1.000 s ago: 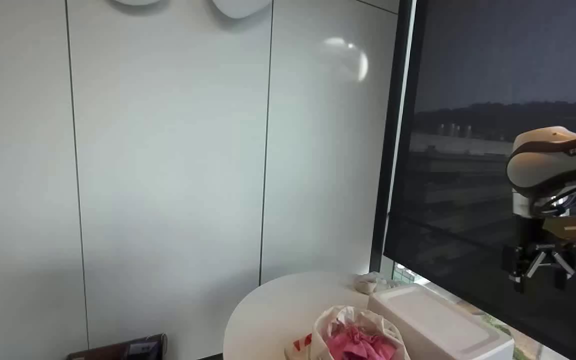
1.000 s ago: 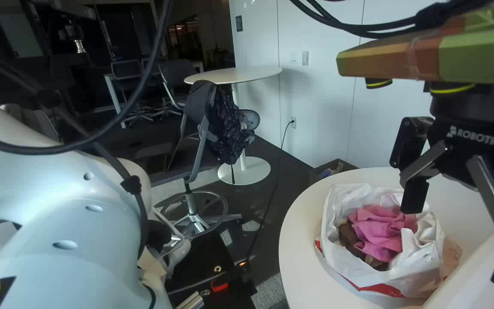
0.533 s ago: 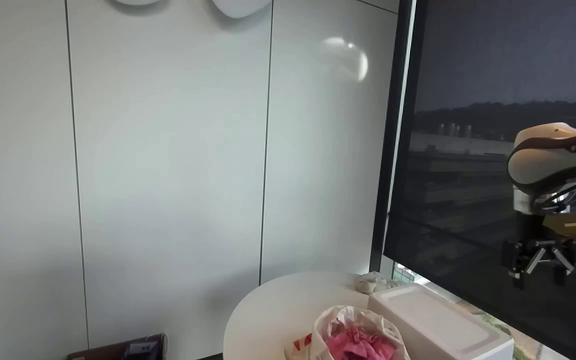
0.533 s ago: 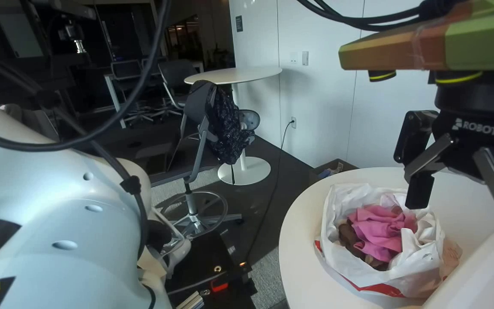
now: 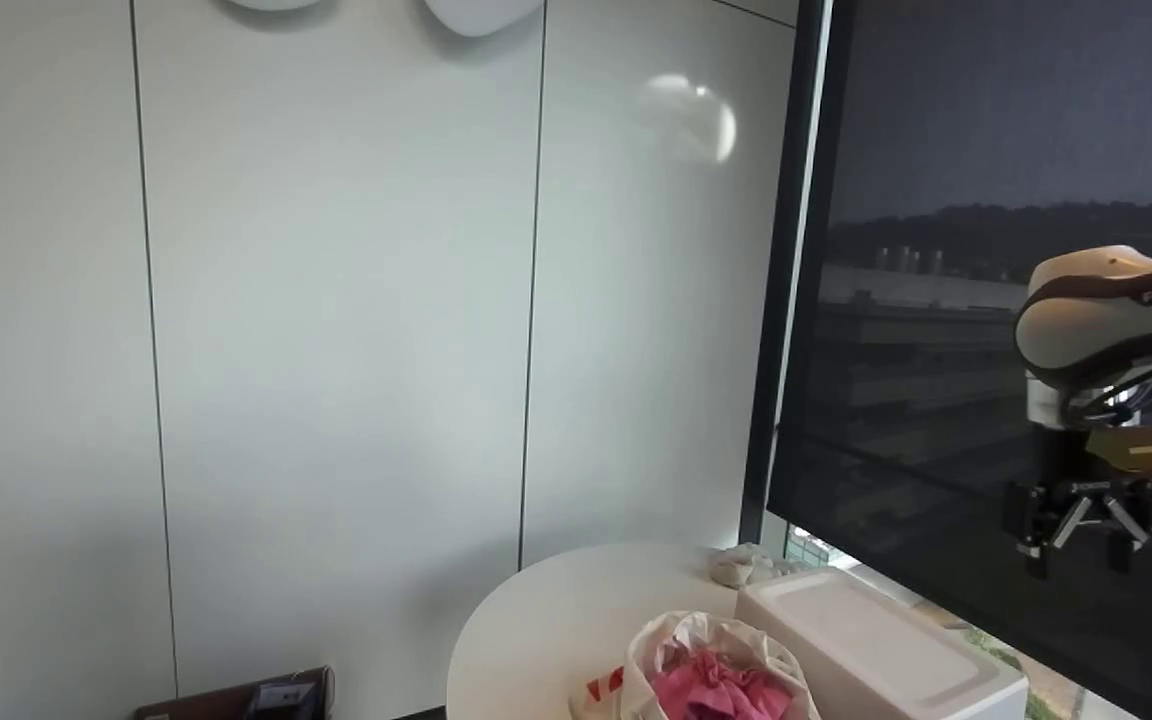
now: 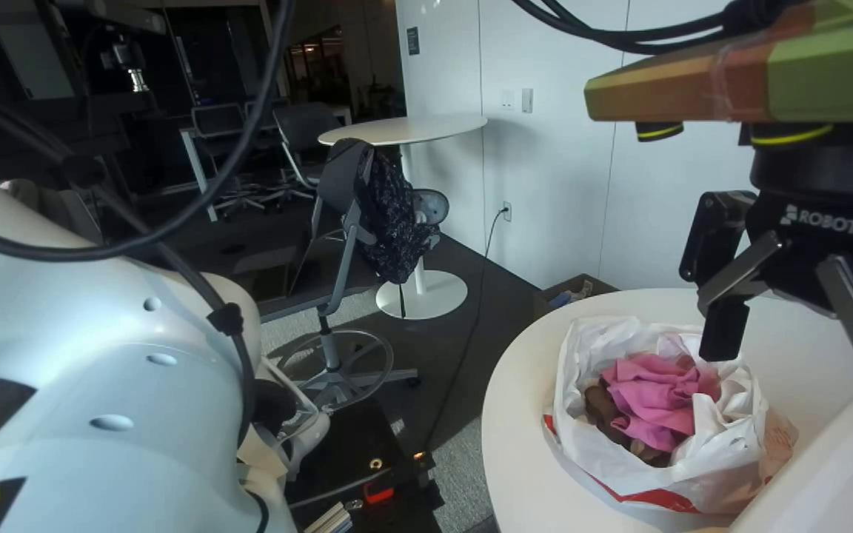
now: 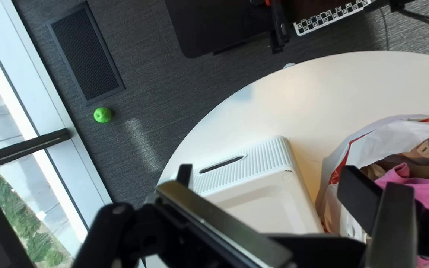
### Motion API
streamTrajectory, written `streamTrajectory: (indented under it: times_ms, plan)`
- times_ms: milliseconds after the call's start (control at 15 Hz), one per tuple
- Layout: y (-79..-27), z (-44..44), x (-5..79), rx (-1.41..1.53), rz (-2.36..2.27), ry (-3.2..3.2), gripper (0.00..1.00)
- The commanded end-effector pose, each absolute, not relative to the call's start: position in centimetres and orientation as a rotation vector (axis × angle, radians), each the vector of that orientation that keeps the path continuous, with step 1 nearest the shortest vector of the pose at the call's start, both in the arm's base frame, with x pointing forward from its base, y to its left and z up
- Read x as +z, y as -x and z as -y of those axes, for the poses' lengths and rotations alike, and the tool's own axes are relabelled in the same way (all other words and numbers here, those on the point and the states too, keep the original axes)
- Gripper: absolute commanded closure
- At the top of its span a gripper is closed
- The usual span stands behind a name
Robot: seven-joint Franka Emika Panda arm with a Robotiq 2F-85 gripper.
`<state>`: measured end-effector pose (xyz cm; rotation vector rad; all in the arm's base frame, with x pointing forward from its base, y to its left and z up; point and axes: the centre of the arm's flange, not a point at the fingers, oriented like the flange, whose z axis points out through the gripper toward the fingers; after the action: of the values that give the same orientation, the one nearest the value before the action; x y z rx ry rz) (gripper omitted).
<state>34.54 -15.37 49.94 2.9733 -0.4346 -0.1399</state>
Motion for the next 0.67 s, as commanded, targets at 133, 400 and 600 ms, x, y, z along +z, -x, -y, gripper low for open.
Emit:
streamTrajectory:
  times_ms: [133, 400, 600]
  plan:
    - [-37.8, 11.9, 43.3, -0.244, 0.296, -3.012, 0.0]
    - [-40.5, 4.3, 36.8, -0.219, 0.055, -2.971, 0.0]
    - [-42.6, -1.9, 34.4, -0.119, -0.078, -2.944, 0.0]
